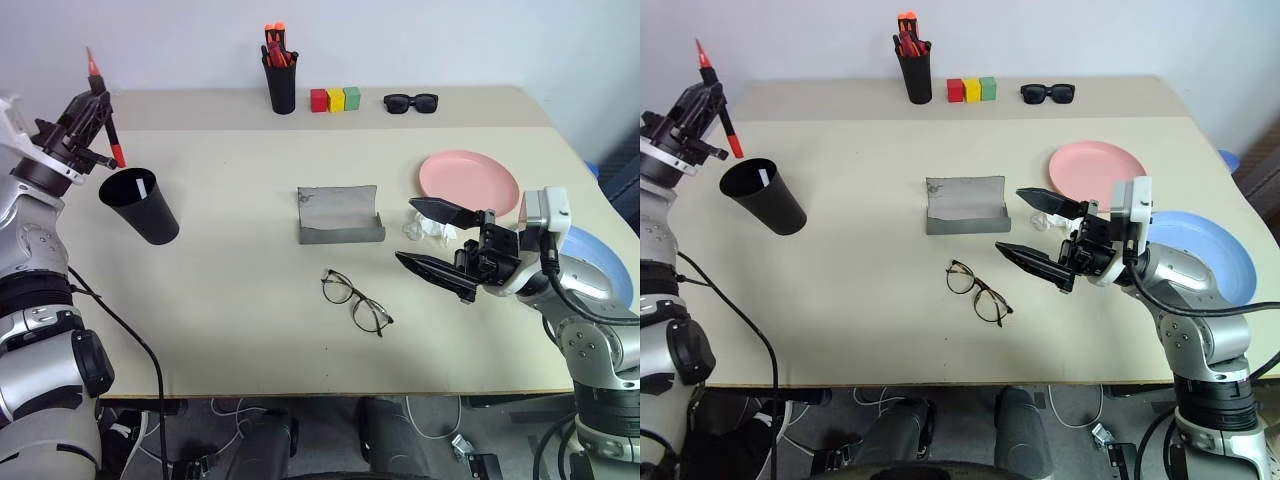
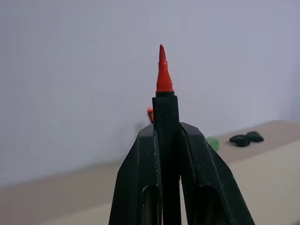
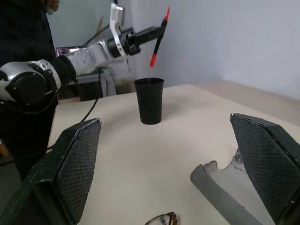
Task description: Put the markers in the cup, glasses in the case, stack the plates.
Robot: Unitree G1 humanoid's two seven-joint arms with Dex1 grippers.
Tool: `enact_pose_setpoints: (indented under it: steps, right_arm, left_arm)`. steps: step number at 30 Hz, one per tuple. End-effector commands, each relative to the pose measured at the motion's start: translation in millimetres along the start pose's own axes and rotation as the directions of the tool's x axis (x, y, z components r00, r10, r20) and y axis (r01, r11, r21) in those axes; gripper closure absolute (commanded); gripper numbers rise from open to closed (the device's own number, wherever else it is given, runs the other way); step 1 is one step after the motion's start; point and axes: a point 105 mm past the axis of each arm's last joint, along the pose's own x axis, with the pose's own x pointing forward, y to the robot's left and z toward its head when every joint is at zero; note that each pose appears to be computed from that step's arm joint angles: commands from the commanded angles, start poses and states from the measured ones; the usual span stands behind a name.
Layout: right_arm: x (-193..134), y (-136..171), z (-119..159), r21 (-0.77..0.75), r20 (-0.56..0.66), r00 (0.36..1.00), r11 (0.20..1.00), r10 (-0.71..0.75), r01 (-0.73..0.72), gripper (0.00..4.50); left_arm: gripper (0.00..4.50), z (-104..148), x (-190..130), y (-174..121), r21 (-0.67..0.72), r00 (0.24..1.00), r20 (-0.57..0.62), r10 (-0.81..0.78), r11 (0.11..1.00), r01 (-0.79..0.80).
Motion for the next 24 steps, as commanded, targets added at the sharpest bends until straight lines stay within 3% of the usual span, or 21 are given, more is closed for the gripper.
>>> enact_pose_setpoints:
  steps: [1, 11, 12, 19, 20, 24]
  right_arm:
    - [-2.8, -0.3, 6.2, -0.04, 0.008, 1.0, 0.999, 0.009, -0.009, 0.0]
    - [-1.1, -3.1, 11.1, -0.052, 0.001, 1.0, 0.999, 0.001, -0.001, 0.0]
    - [-0.1, -3.4, 11.8, -0.054, -0.001, 1.0, 0.999, 0.002, -0.002, 0.0]
    - [-0.1, -6.9, 12.7, -0.055, -0.003, 1.0, 0.998, 0.002, -0.002, 0.0]
    - [-1.7, -7.7, 12.1, -0.054, -0.003, 1.0, 0.999, 0.0, 0.0, 0.0]
    - [-7.5, -9.1, 9.1, -0.055, -0.007, 1.0, 0.998, -0.006, 0.005, 0.0]
  left_arm:
    - [4.46, 19.1, -2.4, 9.5, 0.081, 0.997, 0.068, 0.035, 0.996, -0.04]
    - [4.46, 3.8, -14.0, 12.5, 0.063, 0.995, 0.055, 0.088, 0.994, -0.091]
    - [3.53, 1.5, -14.0, 10.0, 0.052, 0.996, 0.053, 0.076, 0.995, -0.079]
    - [0.28, -3.0, -12.5, 0.9, 0.032, 0.997, 0.058, 0.048, 0.998, -0.05]
    - [0.06, -1.8, -12.0, -0.4, 0.023, 0.997, 0.065, 0.041, 0.999, -0.043]
    - [0.06, -1.7, -2.1, -24.1, -0.018, 0.996, 0.027, -0.089, 0.996, 0.09]
